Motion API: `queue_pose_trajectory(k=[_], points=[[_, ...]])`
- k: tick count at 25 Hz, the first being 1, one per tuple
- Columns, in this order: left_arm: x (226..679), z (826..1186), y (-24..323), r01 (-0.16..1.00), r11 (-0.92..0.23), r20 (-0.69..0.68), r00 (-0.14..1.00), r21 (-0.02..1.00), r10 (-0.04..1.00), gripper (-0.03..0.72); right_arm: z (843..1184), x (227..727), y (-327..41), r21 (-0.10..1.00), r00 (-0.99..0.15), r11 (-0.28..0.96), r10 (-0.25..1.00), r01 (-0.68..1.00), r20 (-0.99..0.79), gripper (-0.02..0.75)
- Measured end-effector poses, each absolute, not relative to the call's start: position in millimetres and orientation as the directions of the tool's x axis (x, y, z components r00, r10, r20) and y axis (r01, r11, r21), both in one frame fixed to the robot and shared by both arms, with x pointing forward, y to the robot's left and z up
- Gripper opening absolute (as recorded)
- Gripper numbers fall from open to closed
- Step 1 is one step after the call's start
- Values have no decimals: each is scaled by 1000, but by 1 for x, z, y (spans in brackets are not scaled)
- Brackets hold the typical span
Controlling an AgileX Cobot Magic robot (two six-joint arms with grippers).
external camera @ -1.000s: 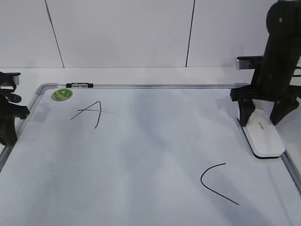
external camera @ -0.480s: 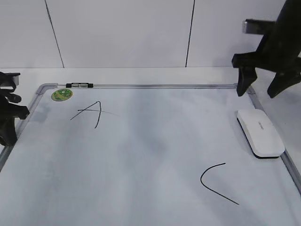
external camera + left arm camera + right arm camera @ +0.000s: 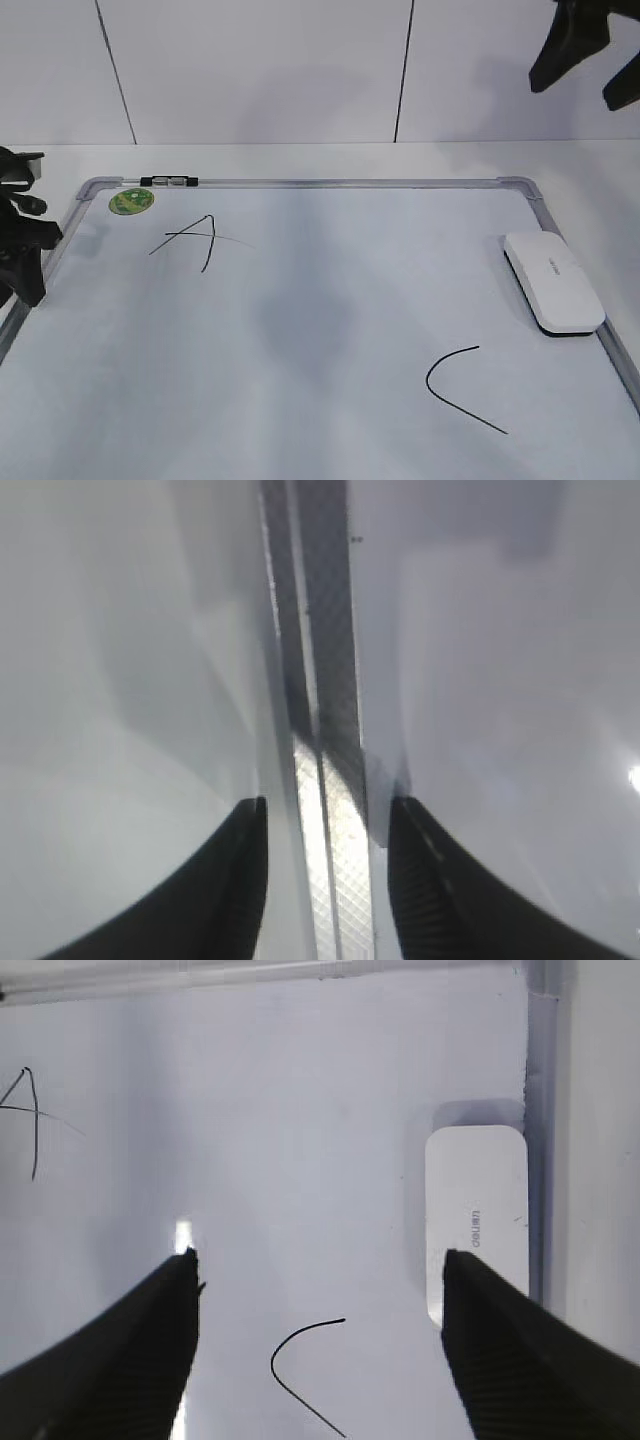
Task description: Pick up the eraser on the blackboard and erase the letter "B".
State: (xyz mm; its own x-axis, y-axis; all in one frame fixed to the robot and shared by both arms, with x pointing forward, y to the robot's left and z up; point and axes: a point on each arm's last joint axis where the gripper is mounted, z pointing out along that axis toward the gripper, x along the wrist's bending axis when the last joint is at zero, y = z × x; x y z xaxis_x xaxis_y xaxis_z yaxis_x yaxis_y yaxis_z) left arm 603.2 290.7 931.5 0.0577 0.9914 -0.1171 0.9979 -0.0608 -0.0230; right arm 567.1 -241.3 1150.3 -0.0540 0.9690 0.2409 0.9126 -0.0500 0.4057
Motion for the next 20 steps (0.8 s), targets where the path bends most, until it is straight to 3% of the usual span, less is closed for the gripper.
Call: queue_pose_trajectory(k=[8, 14, 20], points=[[606, 964, 292, 995, -82, -116, 75, -56, 990, 272, 1169, 520, -245, 445, -68, -57, 963, 894, 260, 590], [589, 1018, 293, 994, -87, -102, 93, 68, 990, 227, 1166, 463, -253, 454, -69, -53, 966, 889, 249, 589], [530, 1075, 293, 975, -91, -81, 110, 204, 991, 225, 1182, 401, -263, 563, -96, -54, 968, 825, 233, 589]])
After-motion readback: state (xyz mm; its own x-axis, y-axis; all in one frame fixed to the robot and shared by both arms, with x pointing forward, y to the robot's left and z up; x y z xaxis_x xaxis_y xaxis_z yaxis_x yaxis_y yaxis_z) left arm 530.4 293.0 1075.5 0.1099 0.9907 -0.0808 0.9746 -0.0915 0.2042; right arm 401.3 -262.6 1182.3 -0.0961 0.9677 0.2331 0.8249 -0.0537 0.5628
